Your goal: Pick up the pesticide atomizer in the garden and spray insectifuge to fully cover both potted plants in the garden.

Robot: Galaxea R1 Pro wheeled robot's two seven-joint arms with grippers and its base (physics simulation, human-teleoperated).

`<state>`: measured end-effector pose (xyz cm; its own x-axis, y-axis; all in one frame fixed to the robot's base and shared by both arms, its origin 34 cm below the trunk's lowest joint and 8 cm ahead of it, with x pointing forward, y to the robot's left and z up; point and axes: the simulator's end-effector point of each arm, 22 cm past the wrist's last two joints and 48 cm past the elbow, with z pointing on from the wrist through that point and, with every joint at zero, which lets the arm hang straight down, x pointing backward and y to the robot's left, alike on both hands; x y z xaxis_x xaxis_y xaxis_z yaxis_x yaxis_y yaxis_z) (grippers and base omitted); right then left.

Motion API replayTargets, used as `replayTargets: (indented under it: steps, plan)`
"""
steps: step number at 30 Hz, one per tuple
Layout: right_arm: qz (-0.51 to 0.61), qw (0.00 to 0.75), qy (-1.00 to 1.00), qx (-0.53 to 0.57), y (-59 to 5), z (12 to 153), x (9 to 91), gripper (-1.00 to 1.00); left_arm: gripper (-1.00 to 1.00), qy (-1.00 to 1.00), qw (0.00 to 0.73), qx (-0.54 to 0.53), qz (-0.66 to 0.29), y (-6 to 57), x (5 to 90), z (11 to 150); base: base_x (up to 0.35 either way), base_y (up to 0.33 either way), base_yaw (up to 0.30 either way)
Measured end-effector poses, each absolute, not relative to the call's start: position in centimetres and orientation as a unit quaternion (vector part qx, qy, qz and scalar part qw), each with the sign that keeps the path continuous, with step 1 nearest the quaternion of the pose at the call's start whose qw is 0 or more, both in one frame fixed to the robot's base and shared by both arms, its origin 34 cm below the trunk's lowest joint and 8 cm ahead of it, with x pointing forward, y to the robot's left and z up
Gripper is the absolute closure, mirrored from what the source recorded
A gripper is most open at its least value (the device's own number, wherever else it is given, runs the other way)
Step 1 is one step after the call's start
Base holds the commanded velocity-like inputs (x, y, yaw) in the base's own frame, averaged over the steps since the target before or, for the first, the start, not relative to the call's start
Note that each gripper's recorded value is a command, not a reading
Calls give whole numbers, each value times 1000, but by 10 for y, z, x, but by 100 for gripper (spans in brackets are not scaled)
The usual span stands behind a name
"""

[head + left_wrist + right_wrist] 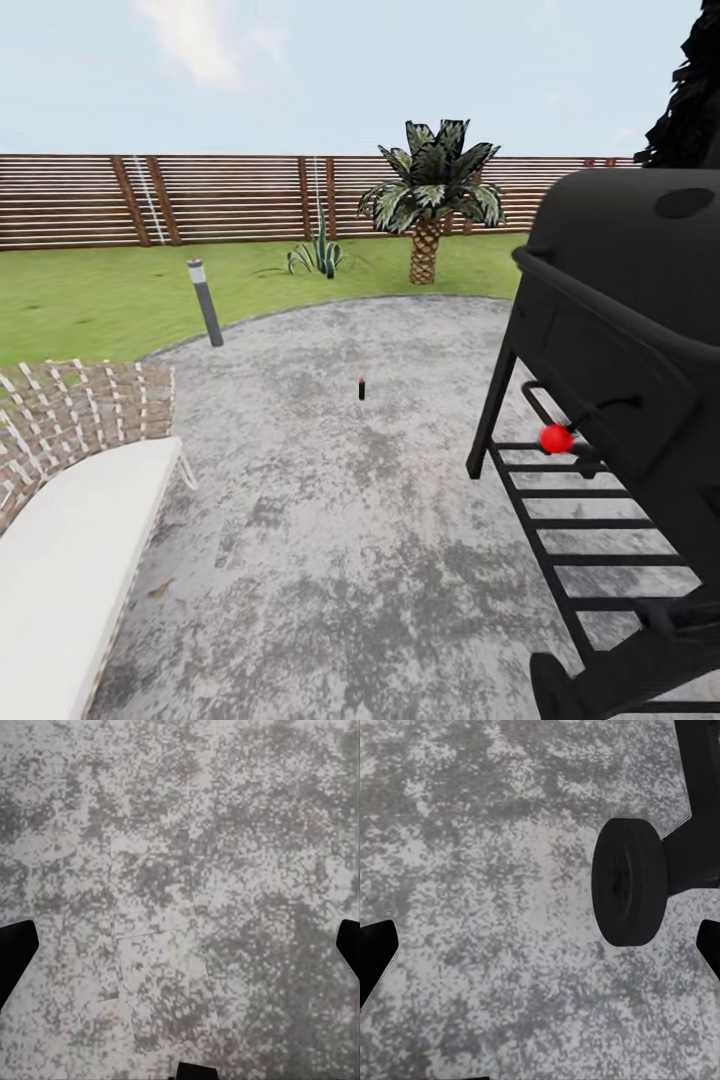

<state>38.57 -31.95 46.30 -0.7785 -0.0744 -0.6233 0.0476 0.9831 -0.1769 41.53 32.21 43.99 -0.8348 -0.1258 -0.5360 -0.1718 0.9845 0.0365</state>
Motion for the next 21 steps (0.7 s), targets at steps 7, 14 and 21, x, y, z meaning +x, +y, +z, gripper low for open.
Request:
replayTargets:
  steps: [7, 14, 21]
  plan:
    - [-92, 333, 939, -7, -319, 463, 386, -100, -100, 957, 277, -78, 42, 322, 415, 440, 338, 0, 0]
    - [-91, 333, 939, -8, -319, 463, 386, -100, -100, 957, 277, -78, 42, 322, 415, 440, 338, 0, 0]
    - [-91, 332, 939, -8, -319, 463, 385, -100, -100, 957, 277, -78, 42, 322, 415, 440, 338, 0, 0]
